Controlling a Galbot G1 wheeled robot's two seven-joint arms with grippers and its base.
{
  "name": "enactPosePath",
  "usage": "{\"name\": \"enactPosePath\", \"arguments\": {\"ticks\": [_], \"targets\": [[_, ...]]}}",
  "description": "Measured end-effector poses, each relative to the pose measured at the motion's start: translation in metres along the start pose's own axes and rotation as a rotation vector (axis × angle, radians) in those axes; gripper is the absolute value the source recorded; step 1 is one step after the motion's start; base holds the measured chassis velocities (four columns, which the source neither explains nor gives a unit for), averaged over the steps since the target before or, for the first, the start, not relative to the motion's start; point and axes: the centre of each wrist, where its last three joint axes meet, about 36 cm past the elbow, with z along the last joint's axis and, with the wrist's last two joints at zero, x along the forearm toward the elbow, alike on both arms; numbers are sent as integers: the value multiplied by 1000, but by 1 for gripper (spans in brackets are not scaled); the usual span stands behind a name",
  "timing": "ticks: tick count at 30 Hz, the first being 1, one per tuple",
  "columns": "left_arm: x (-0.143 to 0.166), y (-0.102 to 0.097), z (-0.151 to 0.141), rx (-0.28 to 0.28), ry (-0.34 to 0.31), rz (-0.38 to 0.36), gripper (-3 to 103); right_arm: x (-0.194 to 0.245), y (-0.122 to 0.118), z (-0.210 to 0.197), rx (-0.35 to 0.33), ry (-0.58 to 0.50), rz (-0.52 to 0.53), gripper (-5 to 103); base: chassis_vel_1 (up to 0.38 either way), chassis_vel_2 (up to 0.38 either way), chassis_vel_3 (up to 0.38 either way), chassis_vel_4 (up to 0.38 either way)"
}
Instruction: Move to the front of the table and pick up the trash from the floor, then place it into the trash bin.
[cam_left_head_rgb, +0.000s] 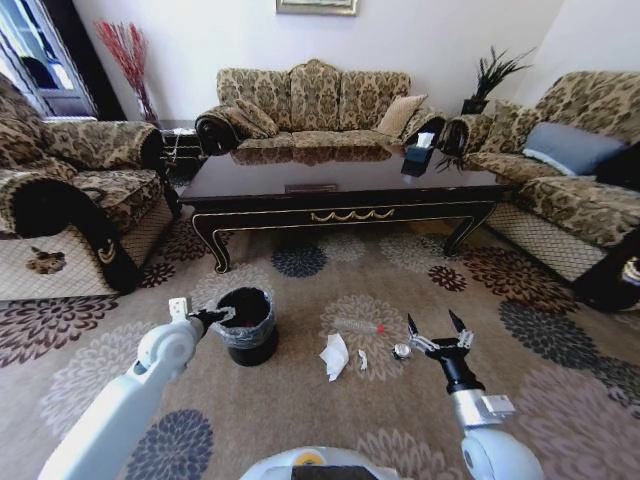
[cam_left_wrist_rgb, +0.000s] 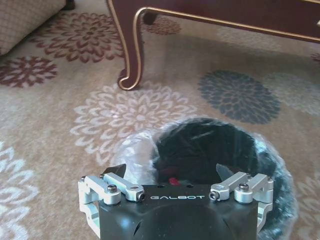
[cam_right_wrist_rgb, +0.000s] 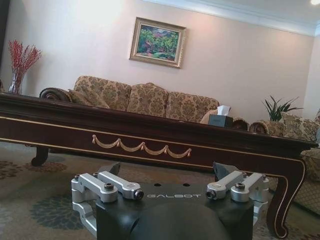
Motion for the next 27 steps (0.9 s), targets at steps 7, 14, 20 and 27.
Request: {"name": "enactPosePath", "arguments": {"ticks": [7,14,20,27], "targets": [[-19,0,-12,-11,29,-25,100,-6,2,-1,-3,-10,0,100,0,0,0,0],[-42,-1,-7,-4,81,-29,100,-4,1,1,-2,-3,7,100,0,0,0,0],[-55,0,-3,-14,106,-48,100,-4,1,2,-4,-2,16,100,0,0,0,0],[-77,-2,2,-21,148,-58,100,-5,1,5,-6,3,17,100,0,0,0,0]]}}
